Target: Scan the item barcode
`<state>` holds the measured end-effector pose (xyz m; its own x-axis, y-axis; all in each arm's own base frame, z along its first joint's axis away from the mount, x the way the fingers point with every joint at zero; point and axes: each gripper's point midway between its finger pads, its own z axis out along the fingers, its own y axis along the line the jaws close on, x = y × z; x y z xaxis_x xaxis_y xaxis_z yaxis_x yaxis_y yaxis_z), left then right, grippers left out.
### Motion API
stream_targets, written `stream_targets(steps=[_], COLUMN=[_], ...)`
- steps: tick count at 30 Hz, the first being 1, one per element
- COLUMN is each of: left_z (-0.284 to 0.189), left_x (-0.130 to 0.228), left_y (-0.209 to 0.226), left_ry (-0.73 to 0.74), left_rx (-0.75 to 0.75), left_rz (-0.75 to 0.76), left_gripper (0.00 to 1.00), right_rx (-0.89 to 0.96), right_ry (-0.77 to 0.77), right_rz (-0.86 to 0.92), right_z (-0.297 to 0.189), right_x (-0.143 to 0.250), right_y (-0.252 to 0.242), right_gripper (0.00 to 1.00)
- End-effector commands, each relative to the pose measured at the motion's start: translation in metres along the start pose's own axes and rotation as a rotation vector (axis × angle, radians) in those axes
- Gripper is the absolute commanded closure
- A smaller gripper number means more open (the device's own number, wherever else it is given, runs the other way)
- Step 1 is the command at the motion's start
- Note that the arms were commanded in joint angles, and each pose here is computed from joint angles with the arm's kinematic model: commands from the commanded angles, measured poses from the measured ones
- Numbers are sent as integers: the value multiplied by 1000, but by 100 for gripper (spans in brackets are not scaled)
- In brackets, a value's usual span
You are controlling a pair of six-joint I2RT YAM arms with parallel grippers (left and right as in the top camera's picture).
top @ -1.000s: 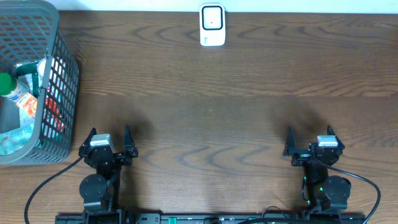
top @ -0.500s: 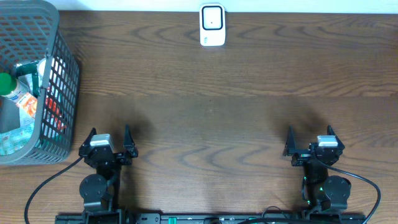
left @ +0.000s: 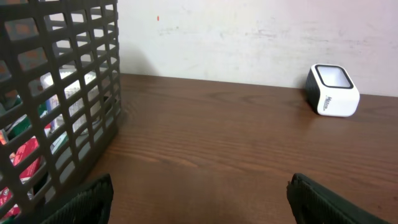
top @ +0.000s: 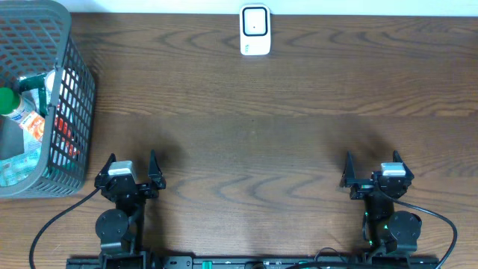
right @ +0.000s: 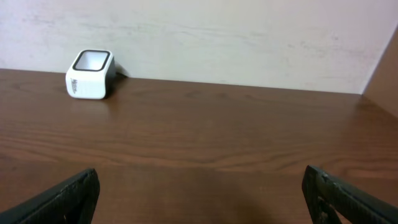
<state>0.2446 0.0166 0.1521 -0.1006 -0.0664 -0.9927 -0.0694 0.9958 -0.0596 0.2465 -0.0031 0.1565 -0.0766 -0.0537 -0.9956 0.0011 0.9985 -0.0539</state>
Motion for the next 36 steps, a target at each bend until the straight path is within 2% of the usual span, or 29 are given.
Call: stream_targets(steps=[1, 11, 17, 26, 36], left_z=[0, 0, -3, -17, -11], left_x=[14, 13, -6, -64, -141], left_y=[-4, -4, -5, -13, -36], left_ry=[44, 40, -1, -37, 132], left_rx=[25, 25, 27, 59, 148], left_rz=[16, 11, -123, -151, -151], left_gripper=[11, 11, 11, 11, 11], right_rx=[4, 4, 4, 4, 4], right_ry=[2, 2, 2, 2, 2], right_rz=[-4, -4, -4, -4, -4], right_z=[0, 0, 0, 0, 0], right_x=[1, 1, 1, 1, 1], right_y=[-1, -1, -1, -1, -1], right_gripper=[1, 1, 1, 1, 1])
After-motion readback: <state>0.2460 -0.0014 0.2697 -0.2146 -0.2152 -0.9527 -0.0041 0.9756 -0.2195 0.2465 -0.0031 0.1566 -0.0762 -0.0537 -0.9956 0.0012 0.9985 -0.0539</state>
